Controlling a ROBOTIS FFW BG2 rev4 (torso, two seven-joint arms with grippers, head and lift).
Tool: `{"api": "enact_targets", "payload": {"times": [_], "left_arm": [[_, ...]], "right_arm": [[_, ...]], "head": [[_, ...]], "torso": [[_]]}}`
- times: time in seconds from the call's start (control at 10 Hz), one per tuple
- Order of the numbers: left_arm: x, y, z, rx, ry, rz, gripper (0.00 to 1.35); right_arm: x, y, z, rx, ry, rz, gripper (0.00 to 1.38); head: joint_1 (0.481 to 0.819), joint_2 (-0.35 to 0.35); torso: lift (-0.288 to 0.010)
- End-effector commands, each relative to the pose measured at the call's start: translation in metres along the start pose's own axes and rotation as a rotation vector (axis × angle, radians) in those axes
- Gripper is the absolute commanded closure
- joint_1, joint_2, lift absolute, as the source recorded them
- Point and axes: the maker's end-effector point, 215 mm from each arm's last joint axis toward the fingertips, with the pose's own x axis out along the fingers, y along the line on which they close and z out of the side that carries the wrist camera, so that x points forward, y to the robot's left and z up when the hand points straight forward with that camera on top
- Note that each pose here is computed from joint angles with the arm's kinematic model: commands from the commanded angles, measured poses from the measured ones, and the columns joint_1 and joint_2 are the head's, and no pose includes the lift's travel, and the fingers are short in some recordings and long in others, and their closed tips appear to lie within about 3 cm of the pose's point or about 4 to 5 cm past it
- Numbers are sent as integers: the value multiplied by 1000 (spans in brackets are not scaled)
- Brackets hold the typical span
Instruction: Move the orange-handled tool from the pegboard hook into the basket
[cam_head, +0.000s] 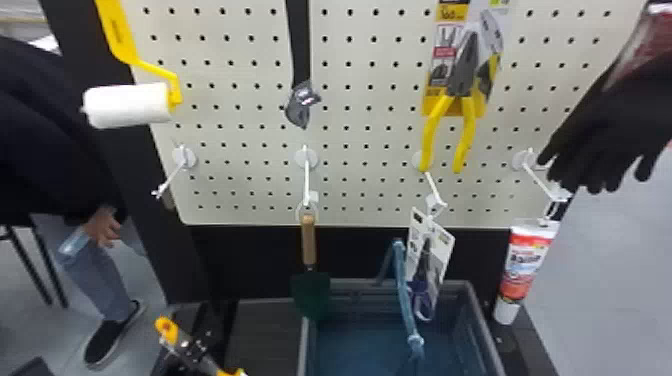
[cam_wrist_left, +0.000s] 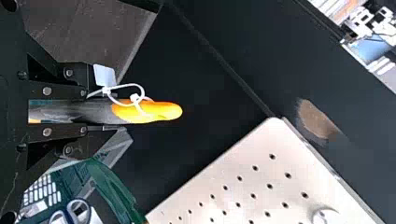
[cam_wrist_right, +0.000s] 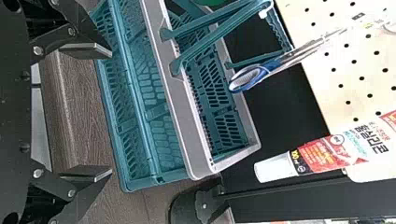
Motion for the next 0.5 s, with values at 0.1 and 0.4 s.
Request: {"api": "enact_targets", "payload": {"times": [0.1, 0.4], "left_arm": [[4, 14, -15, -13, 23, 22, 1210], [13, 15, -28, -17, 55, 12, 1210]], "right_arm": [[-1, -1, 0, -2, 2, 1, 395], [-1, -1, -1, -2, 4, 1, 395]], "head": [[549, 0], [549, 0]], "torso": [[-100], [-100]]}}
